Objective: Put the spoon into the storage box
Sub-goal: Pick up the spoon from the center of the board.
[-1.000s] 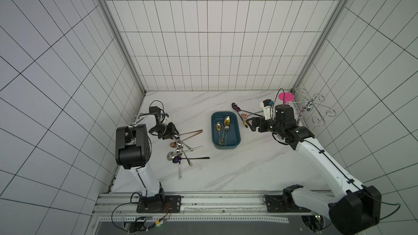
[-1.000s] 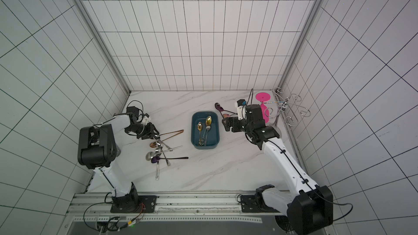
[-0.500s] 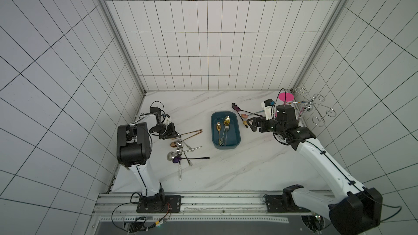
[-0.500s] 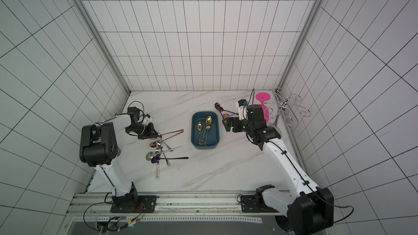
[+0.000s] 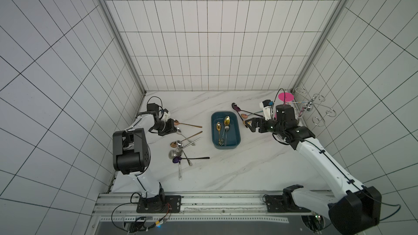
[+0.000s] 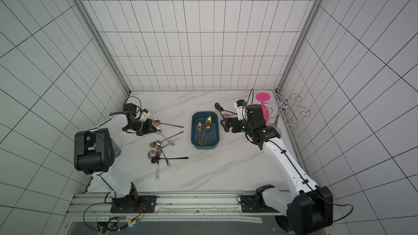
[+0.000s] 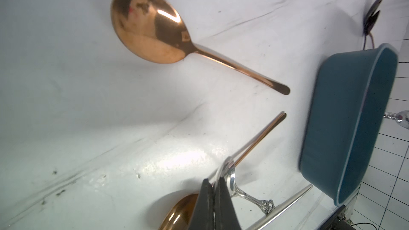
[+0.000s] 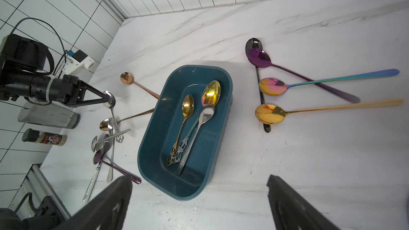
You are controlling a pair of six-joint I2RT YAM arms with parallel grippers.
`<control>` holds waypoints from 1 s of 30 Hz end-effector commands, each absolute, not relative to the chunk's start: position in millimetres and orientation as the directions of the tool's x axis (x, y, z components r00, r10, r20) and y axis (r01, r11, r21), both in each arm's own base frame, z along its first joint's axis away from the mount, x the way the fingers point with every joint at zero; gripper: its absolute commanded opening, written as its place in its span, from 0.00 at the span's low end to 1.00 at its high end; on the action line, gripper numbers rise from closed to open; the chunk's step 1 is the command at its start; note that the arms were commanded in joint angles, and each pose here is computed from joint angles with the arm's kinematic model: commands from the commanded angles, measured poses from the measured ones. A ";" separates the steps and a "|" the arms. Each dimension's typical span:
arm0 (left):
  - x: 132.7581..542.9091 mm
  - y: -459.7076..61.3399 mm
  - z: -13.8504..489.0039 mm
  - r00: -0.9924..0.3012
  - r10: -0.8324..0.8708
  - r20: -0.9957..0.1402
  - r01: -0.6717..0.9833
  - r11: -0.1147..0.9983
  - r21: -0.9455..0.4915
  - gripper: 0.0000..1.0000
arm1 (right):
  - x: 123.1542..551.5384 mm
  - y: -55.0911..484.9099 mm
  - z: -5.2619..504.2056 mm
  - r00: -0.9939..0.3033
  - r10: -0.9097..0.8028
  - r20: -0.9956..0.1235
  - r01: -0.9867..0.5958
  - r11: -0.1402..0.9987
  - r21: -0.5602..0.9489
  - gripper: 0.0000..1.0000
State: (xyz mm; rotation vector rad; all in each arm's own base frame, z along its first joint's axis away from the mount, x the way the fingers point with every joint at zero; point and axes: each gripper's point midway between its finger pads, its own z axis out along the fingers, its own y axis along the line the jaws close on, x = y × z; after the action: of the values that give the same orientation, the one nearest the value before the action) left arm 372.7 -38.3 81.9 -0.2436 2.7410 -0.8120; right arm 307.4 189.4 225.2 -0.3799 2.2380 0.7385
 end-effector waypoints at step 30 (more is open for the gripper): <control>371.0 -108.4 219.6 -0.821 -0.167 -0.546 0.357 0.596 -0.719 0.00 | 273.9 382.7 236.3 -0.698 -0.350 -0.624 -0.709 0.459 0.536 0.72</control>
State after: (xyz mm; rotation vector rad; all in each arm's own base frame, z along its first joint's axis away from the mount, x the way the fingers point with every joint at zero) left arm 378.9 -92.3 200.3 0.0065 2.3227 -1.1568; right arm 280.1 365.6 222.5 -0.8753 2.3016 1.0466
